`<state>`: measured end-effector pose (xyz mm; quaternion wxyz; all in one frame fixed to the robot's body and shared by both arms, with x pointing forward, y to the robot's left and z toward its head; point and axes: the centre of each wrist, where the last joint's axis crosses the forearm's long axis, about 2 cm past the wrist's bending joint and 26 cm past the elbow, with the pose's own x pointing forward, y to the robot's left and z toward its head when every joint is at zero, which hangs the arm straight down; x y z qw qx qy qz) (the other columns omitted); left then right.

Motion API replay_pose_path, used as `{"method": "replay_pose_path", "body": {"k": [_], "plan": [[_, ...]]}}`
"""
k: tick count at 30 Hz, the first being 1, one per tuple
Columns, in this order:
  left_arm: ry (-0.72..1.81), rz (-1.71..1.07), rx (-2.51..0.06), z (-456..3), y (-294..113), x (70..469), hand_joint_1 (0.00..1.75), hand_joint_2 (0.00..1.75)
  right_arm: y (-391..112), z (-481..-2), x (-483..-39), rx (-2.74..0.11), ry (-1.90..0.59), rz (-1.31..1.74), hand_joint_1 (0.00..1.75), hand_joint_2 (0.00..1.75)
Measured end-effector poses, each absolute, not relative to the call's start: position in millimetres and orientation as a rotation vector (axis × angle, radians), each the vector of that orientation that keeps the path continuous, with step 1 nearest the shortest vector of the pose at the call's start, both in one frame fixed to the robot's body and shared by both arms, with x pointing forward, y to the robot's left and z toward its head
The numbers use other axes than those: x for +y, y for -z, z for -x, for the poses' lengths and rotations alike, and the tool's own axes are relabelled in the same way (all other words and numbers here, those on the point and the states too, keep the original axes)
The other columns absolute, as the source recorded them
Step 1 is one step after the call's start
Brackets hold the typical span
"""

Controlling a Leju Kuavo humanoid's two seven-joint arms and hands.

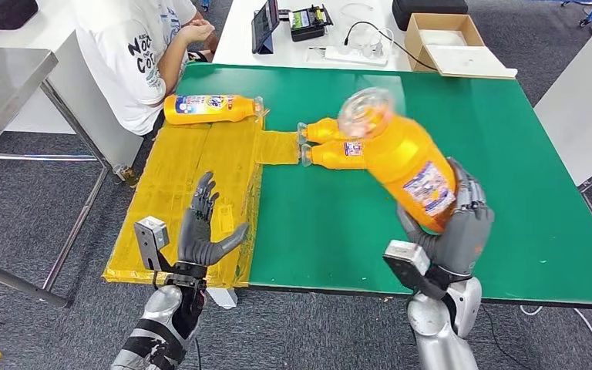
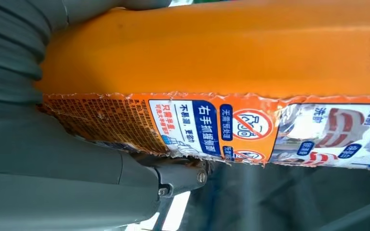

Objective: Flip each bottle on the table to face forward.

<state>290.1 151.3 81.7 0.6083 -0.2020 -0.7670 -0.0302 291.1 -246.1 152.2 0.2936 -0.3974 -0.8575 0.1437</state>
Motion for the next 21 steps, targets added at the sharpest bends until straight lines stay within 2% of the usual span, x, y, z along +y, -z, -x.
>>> {"method": "replay_pose_path", "body": {"k": [4, 11, 16, 21], "plan": [[0.100, 0.600, -1.753, -288.4, -87.8, 144.7, 0.00, 1.75, -142.6, -289.2, -244.3, -2.243, -0.264, 0.939, 1.75, 1.75], [0.165, 0.699, -1.734, -288.1, -89.2, 141.4, 0.00, 1.75, -107.4, -282.1, -211.3, -2.176, -0.420, 0.692, 1.75, 1.75], [0.218, 0.764, -1.720, -290.0, -90.0, 137.1, 0.00, 1.75, -75.9, -272.5, -170.2, -2.118, -0.498, 0.449, 1.75, 1.75], [0.241, 0.771, -1.709, -289.9, -88.0, 137.0, 0.00, 1.75, -63.0, -267.8, -152.1, -2.078, -0.537, 0.373, 1.75, 1.75]]}}
